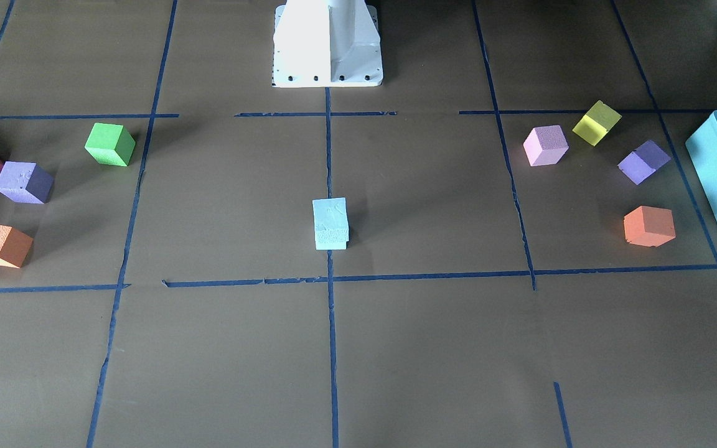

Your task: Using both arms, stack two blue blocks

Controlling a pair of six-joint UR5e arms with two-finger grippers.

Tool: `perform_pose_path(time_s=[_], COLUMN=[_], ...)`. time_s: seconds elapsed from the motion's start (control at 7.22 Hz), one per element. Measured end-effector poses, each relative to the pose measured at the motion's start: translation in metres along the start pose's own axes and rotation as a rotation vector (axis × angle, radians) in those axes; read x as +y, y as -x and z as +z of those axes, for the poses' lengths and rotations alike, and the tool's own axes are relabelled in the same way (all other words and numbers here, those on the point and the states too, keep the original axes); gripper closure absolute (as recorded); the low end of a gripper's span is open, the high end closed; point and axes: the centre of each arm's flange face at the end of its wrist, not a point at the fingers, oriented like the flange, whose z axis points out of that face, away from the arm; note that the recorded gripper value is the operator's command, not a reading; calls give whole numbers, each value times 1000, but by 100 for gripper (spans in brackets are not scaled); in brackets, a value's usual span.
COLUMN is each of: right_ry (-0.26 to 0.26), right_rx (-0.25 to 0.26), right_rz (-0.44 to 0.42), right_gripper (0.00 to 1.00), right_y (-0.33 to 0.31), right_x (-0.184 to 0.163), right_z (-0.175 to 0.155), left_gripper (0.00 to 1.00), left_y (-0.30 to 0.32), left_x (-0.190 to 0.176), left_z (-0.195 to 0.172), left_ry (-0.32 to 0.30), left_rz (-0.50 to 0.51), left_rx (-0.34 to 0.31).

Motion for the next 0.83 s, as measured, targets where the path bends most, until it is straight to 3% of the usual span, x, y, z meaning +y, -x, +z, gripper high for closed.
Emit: perform_pose_path(time_s=[0.83], right_ry=[3], right_rx=[7], right_rz=[77], right_gripper=[0], right_y=[-37], right_x=[7], right_z=[4], left_gripper=[0], left_y=[-2], left_x=[0], left_z=[-2], left_ry=[-4], left_rz=[-2], left_rx=[-1])
